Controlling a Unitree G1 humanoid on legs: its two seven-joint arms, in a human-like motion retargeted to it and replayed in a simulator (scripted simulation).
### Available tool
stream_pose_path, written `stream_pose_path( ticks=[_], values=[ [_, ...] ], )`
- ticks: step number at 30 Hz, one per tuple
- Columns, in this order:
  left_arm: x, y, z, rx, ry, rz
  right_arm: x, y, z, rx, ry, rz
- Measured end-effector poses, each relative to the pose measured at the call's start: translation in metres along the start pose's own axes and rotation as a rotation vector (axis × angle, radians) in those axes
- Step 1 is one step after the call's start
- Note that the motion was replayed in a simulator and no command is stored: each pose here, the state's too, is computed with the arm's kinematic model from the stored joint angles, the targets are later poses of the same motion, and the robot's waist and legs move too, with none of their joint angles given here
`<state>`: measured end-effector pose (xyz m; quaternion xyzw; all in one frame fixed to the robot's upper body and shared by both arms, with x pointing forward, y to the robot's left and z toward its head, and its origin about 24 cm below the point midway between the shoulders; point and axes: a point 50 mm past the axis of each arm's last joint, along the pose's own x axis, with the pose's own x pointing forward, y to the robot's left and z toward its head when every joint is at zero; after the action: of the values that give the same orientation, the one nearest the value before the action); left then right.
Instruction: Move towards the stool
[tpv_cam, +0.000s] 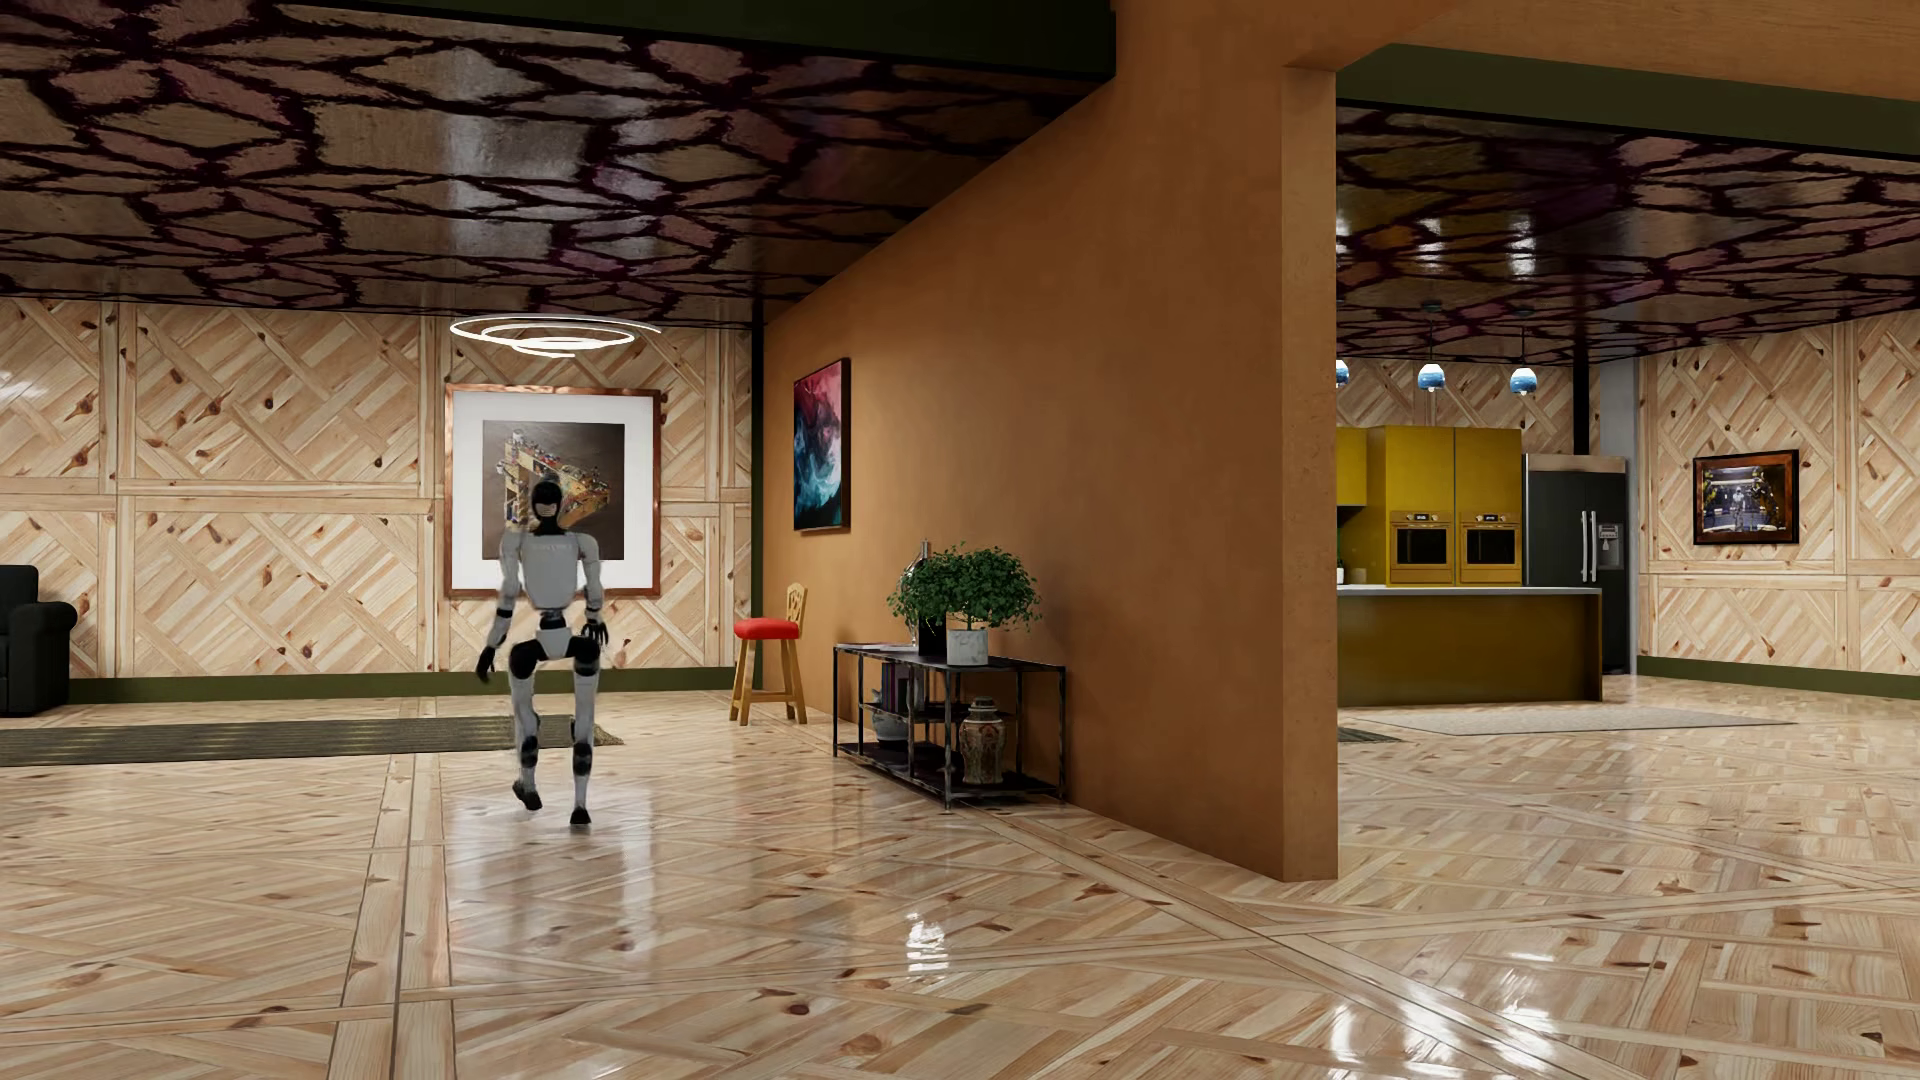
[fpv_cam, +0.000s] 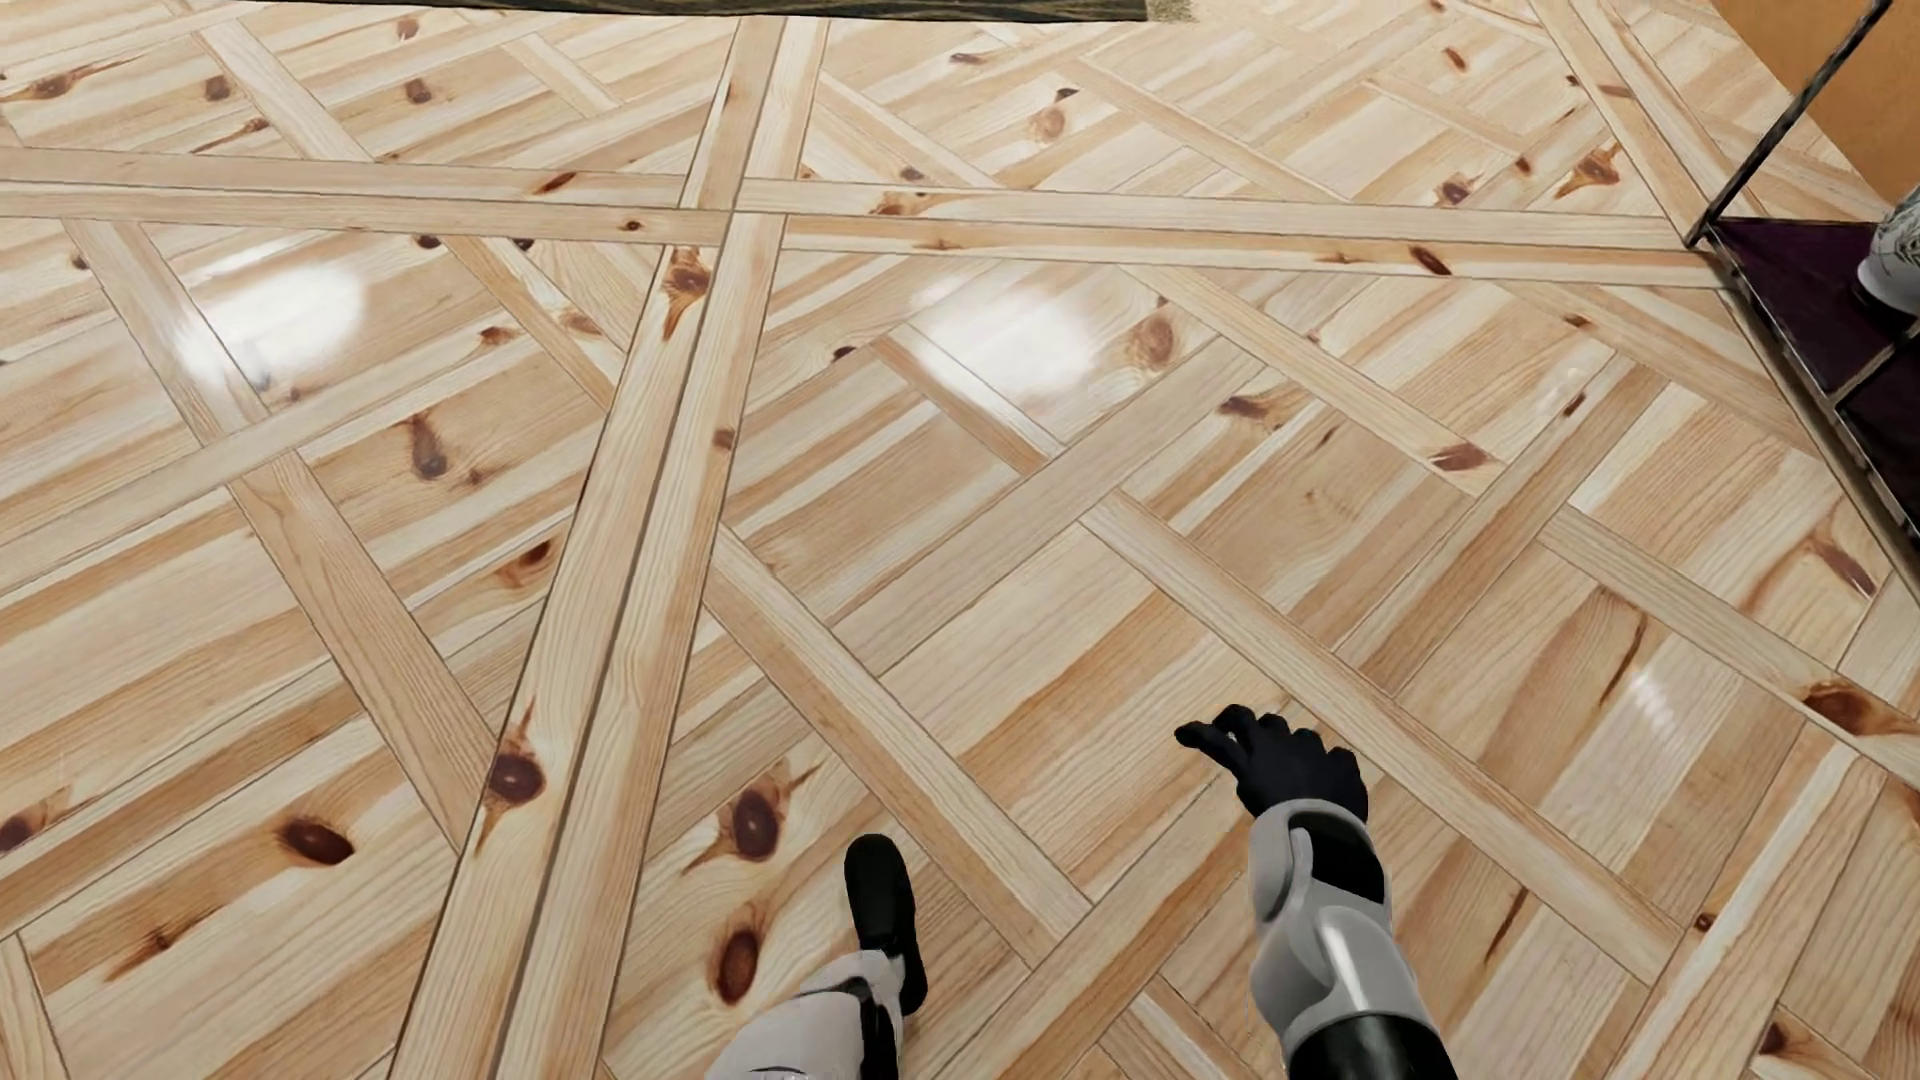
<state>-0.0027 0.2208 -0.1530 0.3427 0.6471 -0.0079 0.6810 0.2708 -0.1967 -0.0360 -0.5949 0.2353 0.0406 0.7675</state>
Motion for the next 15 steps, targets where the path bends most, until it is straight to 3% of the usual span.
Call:
stream_pose_path(
  ticks=[3, 5, 7, 11, 15],
  values=[
    [-0.007, -0.022, -0.017, -0.033, 0.073, -0.096, -0.016, 0.018, -0.019, -0.071, 0.023, 0.003],
    [-0.012, -0.034, -0.018, -0.101, 0.095, -0.112, -0.033, 0.054, -0.043, -0.159, 0.108, 0.136],
    [-0.011, -0.038, -0.001, -0.064, 0.08, -0.128, -0.059, 0.097, -0.069, -0.16, 0.267, 0.331],
    [-0.001, -0.001, 0.089, 0.06, -0.19, -0.02, -0.134, 0.175, -0.095, -0.131, 0.473, 0.768],
    [-0.035, 0.065, 0.205, 0.039, -0.695, 0.27, -0.184, 0.205, -0.09, -0.019, 0.426, 0.916]
  ],
)
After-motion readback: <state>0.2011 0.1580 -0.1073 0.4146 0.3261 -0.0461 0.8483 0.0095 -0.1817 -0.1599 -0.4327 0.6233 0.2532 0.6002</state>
